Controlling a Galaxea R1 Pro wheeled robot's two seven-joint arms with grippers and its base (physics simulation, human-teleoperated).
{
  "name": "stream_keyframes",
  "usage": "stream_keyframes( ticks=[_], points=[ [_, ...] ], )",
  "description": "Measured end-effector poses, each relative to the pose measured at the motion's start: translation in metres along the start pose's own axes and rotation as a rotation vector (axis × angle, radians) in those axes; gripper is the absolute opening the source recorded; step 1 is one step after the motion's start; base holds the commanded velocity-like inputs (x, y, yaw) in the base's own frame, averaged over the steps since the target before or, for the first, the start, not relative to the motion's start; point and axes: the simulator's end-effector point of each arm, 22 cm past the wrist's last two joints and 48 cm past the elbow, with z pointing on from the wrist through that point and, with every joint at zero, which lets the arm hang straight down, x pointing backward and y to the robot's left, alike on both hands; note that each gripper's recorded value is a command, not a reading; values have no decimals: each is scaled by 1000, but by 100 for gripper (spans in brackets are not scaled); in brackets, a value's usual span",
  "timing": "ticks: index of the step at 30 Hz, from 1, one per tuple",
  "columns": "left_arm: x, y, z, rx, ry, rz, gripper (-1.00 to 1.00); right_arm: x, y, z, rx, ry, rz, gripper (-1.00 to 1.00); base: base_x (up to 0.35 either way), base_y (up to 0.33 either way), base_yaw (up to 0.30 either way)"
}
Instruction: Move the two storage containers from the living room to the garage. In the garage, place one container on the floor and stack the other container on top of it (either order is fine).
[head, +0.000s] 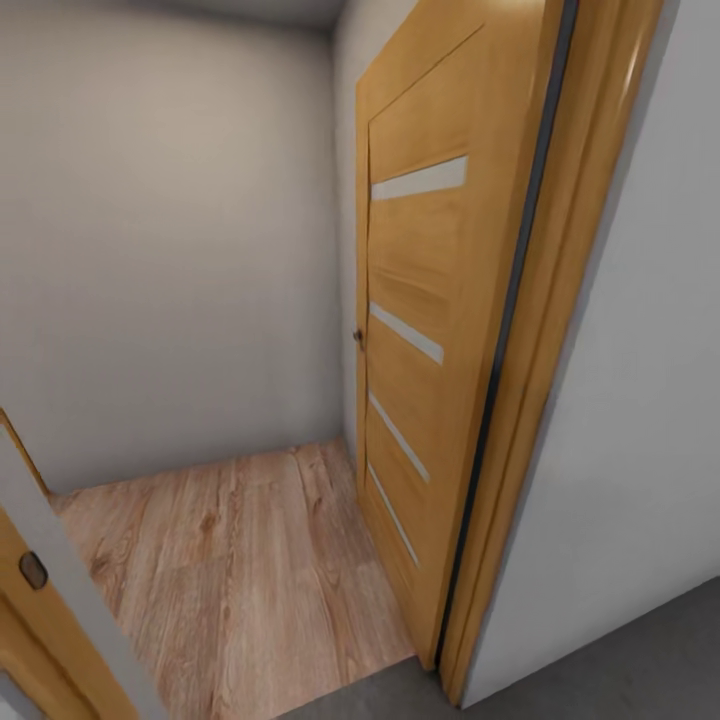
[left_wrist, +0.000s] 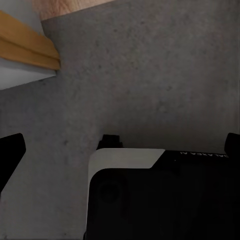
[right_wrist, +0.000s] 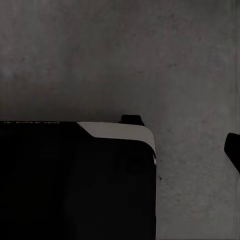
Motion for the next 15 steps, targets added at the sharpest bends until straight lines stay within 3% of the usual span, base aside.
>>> stream_keyframes(
  ticks=[5,15],
  points=[
    [0,0,0,-1,1,-1,100,0,0,0,0,1,2,100,128,0,1],
    [0,-1,0,0,1,-4,100,0,0,0,0,1,4,100,21,0,0]
  ],
)
